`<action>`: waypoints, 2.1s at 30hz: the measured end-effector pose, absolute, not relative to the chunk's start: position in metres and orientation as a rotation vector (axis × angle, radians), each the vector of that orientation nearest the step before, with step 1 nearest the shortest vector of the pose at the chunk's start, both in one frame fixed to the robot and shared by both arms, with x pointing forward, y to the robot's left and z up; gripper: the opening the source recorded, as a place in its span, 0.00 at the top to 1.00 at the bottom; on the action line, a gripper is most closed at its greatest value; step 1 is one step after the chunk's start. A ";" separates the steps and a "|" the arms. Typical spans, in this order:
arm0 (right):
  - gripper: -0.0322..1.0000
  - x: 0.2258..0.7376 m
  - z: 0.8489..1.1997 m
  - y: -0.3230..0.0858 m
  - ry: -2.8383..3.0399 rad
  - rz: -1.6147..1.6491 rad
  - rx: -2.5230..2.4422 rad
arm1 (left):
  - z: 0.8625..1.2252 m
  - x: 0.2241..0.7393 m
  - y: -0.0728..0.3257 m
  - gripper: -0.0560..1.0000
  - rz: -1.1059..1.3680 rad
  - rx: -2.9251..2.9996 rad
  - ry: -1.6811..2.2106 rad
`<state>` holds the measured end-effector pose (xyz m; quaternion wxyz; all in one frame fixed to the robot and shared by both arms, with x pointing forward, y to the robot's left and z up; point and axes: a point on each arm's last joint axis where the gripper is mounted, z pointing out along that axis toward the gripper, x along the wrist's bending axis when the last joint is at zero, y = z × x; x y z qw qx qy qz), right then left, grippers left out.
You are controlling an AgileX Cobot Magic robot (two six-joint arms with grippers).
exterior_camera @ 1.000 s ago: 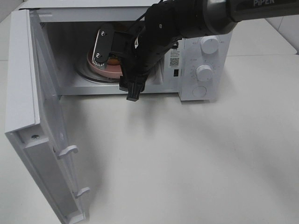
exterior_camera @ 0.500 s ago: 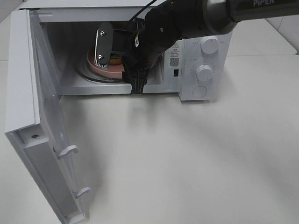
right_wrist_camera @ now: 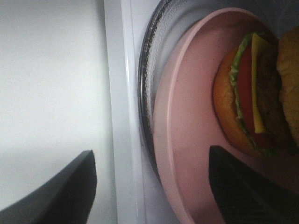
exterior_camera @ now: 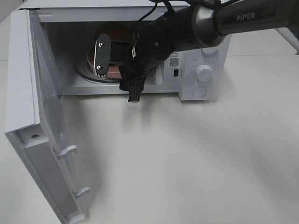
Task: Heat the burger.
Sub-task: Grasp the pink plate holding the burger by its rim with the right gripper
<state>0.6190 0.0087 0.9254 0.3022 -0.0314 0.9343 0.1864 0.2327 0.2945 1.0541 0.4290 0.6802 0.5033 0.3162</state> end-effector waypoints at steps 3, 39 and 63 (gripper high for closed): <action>0.35 0.622 0.922 0.011 2.475 0.496 -0.083 | 1.054 0.233 0.295 0.95 0.789 1.698 1.256; 0.49 0.628 0.908 0.016 2.476 0.503 -0.077 | 1.054 0.233 0.295 0.95 0.789 1.698 1.256; 0.64 0.630 0.894 0.018 2.477 0.504 -0.078 | 1.054 0.233 0.295 0.95 0.789 1.698 1.256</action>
